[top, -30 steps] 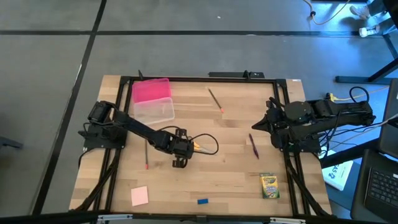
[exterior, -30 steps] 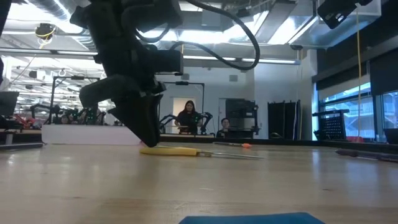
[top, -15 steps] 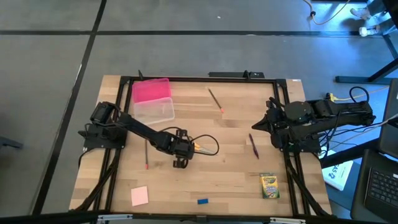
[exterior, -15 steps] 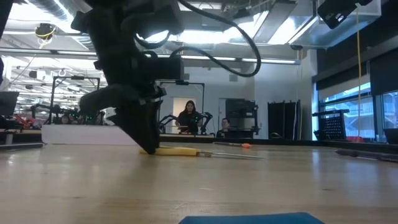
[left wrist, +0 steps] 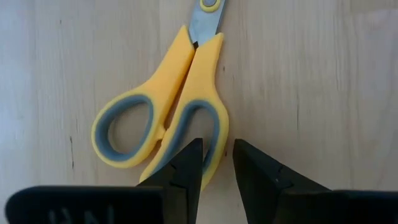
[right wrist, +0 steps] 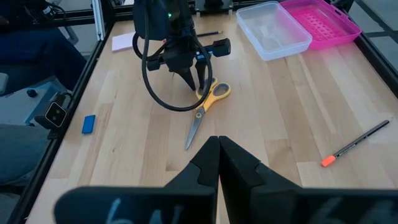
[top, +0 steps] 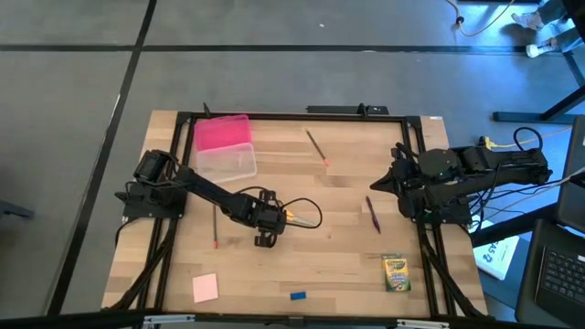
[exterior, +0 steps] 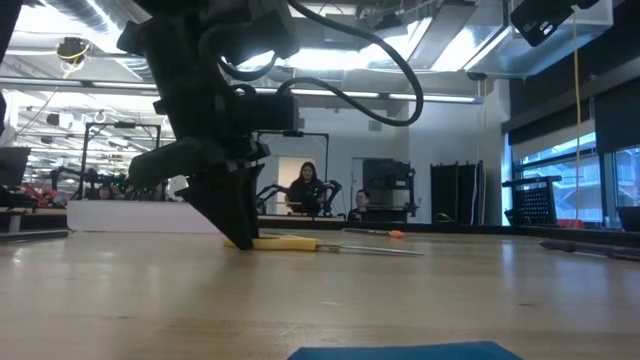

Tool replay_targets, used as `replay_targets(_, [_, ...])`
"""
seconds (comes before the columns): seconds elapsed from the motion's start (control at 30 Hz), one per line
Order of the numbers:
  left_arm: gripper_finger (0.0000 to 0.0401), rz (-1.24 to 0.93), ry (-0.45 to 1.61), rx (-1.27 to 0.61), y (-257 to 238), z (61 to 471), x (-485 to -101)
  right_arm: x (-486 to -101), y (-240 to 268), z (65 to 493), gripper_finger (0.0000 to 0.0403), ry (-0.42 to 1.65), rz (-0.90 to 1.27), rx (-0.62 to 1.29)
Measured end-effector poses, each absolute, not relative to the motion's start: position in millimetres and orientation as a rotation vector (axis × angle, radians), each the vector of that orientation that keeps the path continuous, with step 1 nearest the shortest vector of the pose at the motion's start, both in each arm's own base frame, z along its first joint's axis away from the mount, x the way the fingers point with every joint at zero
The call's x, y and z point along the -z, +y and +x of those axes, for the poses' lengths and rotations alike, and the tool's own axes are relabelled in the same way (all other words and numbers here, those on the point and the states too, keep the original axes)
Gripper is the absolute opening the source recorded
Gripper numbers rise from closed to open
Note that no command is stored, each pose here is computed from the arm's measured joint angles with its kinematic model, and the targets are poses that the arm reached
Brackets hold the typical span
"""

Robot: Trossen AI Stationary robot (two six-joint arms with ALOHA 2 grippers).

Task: Pack school essentials
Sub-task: Put the yellow scissors into the pink supply box

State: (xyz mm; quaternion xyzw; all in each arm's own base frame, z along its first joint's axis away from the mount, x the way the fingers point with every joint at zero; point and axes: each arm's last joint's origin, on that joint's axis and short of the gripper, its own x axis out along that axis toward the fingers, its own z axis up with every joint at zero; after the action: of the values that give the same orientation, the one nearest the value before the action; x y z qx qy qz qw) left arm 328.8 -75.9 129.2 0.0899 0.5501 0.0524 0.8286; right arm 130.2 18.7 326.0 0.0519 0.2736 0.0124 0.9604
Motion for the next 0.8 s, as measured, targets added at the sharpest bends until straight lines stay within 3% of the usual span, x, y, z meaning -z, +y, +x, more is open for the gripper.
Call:
replay_targets(0.47, [0.0008, 0.182, 1.183, -0.108, -76.5, 328.6, -125.1, -326.0, 18.7, 130.2, 0.0013, 0.555, 0.106, -0.025])
replay_targets(0.8, [0.0009, 0.146, 1.165, -0.149, -78.2, 328.1, -127.0, -326.0, 18.7, 130.2, 0.0013, 0.555, 0.106, -0.025])
